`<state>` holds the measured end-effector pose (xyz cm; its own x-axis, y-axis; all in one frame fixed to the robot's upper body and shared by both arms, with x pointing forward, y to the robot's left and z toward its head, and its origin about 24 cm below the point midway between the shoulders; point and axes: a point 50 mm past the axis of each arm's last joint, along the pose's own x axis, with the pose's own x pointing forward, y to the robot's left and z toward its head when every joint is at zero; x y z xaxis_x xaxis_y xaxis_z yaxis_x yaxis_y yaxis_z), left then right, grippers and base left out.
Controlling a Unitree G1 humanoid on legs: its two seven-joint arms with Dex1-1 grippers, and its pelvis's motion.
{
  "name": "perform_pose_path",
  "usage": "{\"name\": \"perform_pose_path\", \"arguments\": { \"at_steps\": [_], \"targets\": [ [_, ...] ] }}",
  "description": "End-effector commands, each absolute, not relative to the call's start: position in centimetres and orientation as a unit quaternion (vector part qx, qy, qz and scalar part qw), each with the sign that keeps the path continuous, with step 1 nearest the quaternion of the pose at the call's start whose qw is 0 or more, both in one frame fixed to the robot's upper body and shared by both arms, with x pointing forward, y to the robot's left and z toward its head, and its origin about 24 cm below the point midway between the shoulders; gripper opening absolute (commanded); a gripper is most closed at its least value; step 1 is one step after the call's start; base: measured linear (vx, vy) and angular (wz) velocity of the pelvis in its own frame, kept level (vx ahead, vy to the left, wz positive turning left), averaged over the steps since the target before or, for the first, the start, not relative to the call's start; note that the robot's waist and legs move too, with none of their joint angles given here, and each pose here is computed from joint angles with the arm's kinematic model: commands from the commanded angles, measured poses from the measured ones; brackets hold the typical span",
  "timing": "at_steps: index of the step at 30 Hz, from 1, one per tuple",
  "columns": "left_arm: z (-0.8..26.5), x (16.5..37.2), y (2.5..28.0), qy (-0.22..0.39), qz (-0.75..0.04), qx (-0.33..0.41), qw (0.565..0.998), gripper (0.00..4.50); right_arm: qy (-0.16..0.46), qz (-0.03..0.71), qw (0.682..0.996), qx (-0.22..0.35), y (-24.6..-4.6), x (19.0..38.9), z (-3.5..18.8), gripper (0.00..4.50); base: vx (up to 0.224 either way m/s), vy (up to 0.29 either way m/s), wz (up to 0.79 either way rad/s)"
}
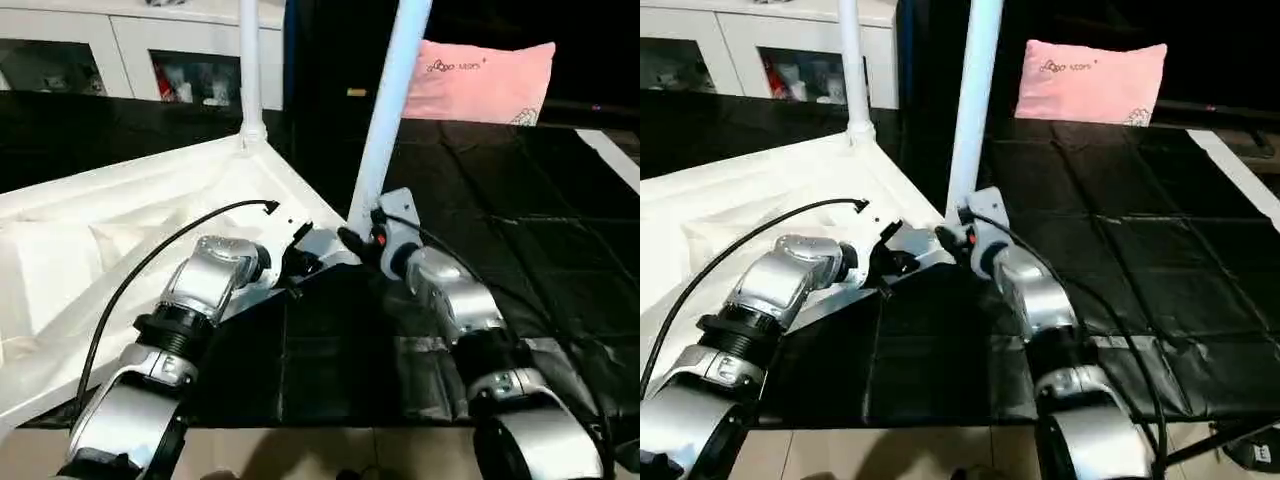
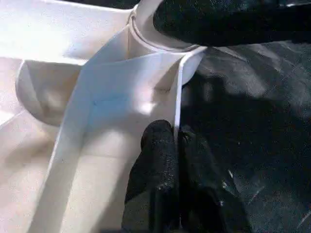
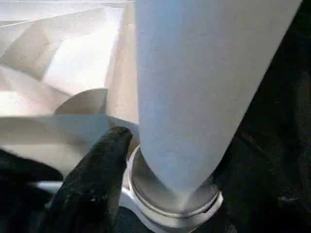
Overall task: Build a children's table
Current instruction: Rotate leg to tighten
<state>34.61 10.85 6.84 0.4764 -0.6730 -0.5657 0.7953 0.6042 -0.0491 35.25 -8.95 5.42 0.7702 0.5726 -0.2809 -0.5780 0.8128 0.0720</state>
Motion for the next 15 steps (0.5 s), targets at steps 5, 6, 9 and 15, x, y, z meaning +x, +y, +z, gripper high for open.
{"name": "perform_pose_path", "arguments": {
  "at_steps": [5,6,9,15],
  "targets": [
    [8.0,33.8,11.6,0.236,-0.499,0.127,0.824,0.0,0.145,0.436,0.888,-0.018,-8.8,33.1,4.7,3.56,0.0,0.0,0.0],
    [8.0,33.6,12.1,0.238,-0.503,0.127,0.821,0.0,0.141,0.445,0.884,-0.021,-9.7,32.9,4.8,3.62,0.0,0.0,0.0],
    [8.0,33.4,12.9,0.244,-0.513,0.132,0.812,0.0,0.136,0.468,0.873,-0.033,-11.4,32.5,4.9,3.95,0.0,0.0,0.0],
    [7.8,32.4,14.3,0.245,-0.563,0.164,0.772,0.0,0.151,0.523,0.839,-0.031,-15.1,31.8,5.7,4.42,0.0,0.0,0.0]
  ]
}}
